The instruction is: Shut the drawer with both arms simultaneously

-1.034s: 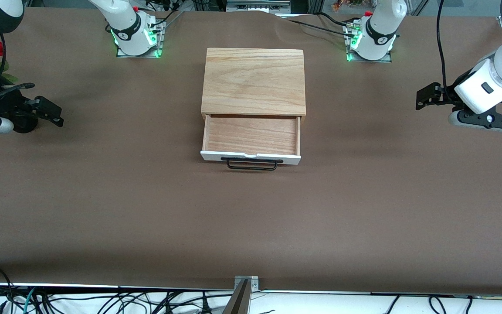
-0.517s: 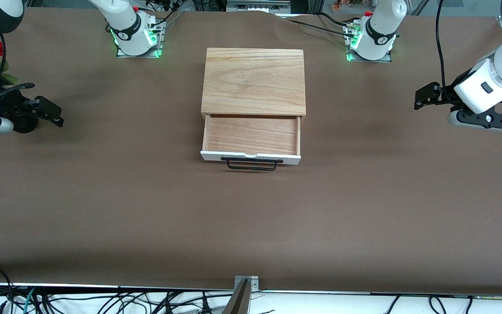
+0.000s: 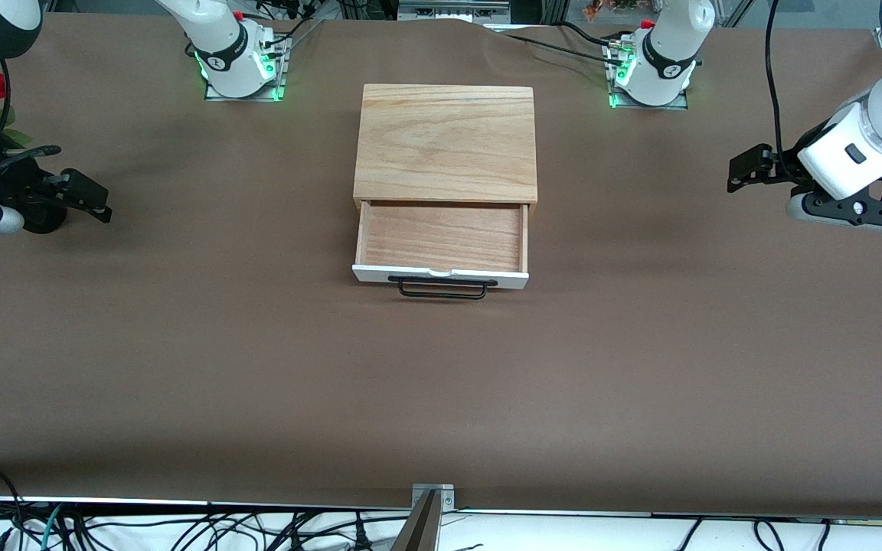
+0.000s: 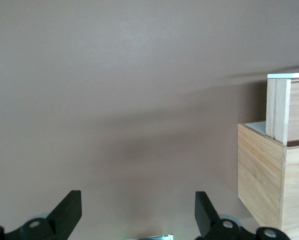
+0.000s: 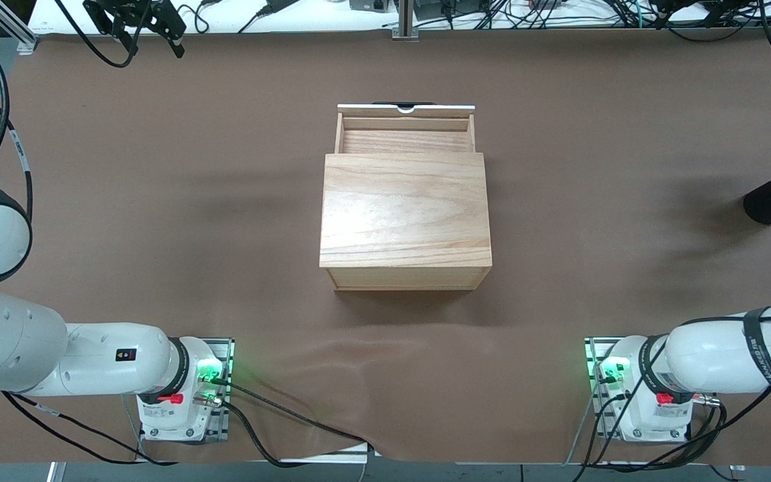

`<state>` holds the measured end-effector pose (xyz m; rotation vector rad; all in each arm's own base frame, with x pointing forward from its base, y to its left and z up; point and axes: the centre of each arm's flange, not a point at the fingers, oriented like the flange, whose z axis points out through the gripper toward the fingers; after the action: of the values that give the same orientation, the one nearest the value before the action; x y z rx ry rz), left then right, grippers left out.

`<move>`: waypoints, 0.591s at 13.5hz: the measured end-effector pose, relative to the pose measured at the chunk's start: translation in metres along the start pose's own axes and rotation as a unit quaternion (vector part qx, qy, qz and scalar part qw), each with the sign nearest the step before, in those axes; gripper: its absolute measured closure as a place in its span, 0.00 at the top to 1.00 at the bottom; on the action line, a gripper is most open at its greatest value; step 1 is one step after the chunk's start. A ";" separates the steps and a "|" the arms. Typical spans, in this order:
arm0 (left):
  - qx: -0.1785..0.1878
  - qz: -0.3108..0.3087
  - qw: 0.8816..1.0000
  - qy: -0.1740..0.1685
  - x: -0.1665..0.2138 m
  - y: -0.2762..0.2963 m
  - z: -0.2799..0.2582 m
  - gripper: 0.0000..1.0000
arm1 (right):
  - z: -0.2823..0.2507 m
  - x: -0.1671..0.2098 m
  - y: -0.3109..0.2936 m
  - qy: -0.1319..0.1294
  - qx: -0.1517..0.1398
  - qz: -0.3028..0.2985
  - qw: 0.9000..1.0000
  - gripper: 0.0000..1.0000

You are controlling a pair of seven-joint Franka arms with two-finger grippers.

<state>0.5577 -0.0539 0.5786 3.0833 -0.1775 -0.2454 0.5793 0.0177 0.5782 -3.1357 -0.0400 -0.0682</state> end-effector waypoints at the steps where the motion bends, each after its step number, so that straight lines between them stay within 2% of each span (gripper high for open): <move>1: -0.001 0.000 1.000 0.000 0.000 0.000 0.000 1.00 | 0.000 0.000 0.000 0.000 0.000 0.000 1.000 1.00; 4: -0.021 0.001 1.000 0.000 0.000 0.004 0.000 1.00 | 0.000 0.000 0.000 0.000 0.000 0.000 1.000 1.00; 8: -0.024 0.001 1.000 0.000 0.001 0.004 0.001 1.00 | 0.000 0.000 0.000 0.000 0.000 0.000 1.000 1.00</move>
<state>0.5577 -0.0580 0.5781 3.0360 -0.1718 -0.2462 0.5793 0.0177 0.5783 -3.1357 -0.0401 -0.0686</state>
